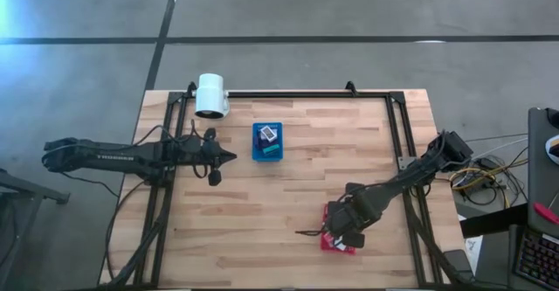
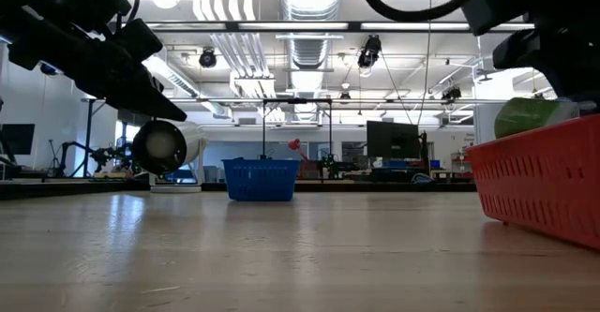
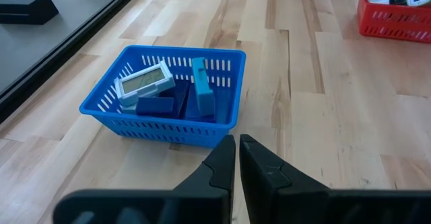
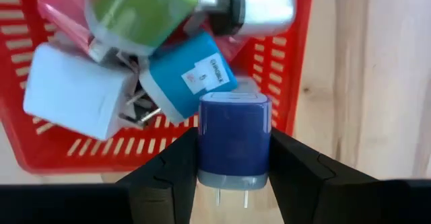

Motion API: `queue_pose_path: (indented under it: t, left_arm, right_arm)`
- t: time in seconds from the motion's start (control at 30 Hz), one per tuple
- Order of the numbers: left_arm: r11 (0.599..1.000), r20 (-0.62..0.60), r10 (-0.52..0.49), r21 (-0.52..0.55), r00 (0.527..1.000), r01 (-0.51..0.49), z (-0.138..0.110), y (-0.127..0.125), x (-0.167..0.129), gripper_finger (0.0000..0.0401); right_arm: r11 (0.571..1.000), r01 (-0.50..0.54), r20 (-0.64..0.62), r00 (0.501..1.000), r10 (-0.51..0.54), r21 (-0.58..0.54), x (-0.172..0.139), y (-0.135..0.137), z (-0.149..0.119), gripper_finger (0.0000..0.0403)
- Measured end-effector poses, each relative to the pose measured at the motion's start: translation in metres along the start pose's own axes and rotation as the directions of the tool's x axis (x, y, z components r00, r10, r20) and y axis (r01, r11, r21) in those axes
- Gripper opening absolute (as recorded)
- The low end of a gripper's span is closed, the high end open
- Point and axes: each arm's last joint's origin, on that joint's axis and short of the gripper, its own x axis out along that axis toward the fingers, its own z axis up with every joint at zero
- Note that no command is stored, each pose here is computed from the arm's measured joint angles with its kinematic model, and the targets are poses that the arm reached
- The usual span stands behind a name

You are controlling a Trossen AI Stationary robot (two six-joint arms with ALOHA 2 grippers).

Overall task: Pick & Place Office items
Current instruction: Put the purple charger adapter into the red bin, then return to Home Position

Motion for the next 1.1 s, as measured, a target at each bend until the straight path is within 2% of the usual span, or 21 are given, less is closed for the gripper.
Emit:
queue_pose_path:
  t: [0.67,0.87,1.0,1.1]
  left_arm:
    - [1.0,-0.001,0.0,0.0,1.0,0.0,0.0,0.0,0.0,0.0028]
    - [1.0,0.0,0.0,0.0,1.0,0.0,0.0,0.0,0.0,0.0028]
    - [1.0,0.002,0.0,-0.001,1.0,0.0,0.0,0.0,0.0,0.0028]
    - [1.0,0.005,0.0,0.003,1.0,0.0,0.001,0.0,0.0,0.0028]
  right_arm:
    - [0.999,-0.045,-0.033,0.998,0.044,-0.03,0.002,0.001,-0.001,0.0213]
    - [0.998,-0.058,-0.036,0.998,0.057,-0.022,-0.011,-0.005,-0.009,0.0221]
    - [0.996,-0.08,0.031,0.996,0.08,-0.03,-0.033,-0.013,-0.016,0.0219]
    - [0.995,-0.047,0.176,0.982,0.063,-0.091,-0.054,-0.021,-0.02,0.0219]
